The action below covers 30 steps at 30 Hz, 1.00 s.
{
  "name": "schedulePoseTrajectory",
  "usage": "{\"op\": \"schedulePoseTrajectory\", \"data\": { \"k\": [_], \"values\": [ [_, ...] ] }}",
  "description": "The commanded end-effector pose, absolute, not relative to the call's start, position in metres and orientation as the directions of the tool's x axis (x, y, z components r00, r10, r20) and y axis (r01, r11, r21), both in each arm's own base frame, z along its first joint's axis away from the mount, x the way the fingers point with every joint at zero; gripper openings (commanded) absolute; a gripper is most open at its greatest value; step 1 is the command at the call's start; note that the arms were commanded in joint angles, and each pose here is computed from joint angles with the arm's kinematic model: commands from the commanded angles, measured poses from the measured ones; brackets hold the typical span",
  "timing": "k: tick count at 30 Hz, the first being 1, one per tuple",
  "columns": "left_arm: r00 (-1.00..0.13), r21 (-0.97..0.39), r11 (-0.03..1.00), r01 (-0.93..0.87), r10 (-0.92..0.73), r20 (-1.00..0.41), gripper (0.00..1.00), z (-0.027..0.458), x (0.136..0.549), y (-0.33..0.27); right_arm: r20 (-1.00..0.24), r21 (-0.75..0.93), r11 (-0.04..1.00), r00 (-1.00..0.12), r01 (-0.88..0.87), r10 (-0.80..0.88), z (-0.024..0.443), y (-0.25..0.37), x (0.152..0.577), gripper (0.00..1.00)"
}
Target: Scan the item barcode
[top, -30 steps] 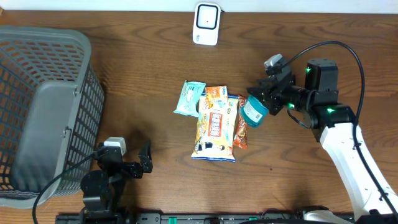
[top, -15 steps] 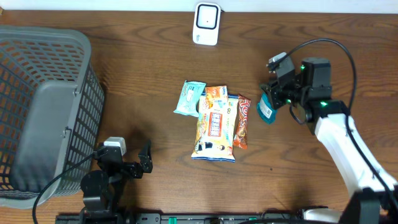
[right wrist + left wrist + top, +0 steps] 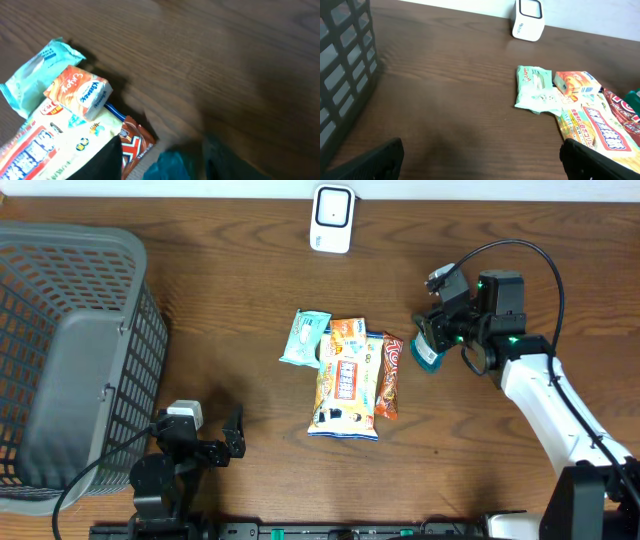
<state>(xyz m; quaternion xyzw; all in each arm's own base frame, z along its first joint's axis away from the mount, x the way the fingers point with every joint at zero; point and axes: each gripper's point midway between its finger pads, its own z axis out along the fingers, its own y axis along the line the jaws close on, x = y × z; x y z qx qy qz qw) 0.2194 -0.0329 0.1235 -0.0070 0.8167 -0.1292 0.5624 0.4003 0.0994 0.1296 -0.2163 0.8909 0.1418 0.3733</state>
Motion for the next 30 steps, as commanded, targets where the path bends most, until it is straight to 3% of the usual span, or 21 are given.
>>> {"op": "schedulePoseTrajectory", "data": {
  "k": [1,7,10,15,23,30],
  "values": [
    [-0.396,-0.236,0.963,0.129,-0.168,-0.903,1.0,0.113,0.218,-0.034,-0.76,0.07,0.869,-0.59,-0.49,-0.271,0.153,0.1,0.396,0.55],
    [-0.396,-0.236,0.963,0.129,-0.168,-0.903,1.0,0.113,0.218,-0.034,-0.794,0.047,0.869,-0.546,-0.493,-0.267,0.182,0.098,0.385,0.79],
    [-0.396,-0.236,0.963,0.129,-0.168,-0.903,1.0,0.113,0.218,-0.034,-0.762,0.019,0.895,-0.586,-0.446,-0.276,0.182,0.086,0.372,0.99],
    [-0.396,-0.237,0.963,0.129,-0.169,-0.903,1.0,0.113,0.218,-0.034,-0.69,0.038,0.903,-0.664,-0.428,-0.287,0.166,0.08,0.35,0.99],
    [-0.396,-0.236,0.963,0.129,-0.168,-0.903,1.0,0.113,0.218,-0.034,-0.75,0.007,0.903,-0.6,-0.43,-0.28,0.146,0.081,0.366,0.99],
    [-0.396,-0.236,0.963,0.129,-0.168,-0.903,1.0,0.113,0.218,-0.034,-0.721,0.025,0.901,-0.632,-0.432,-0.283,0.118,0.083,0.372,0.99]
  ]
}}
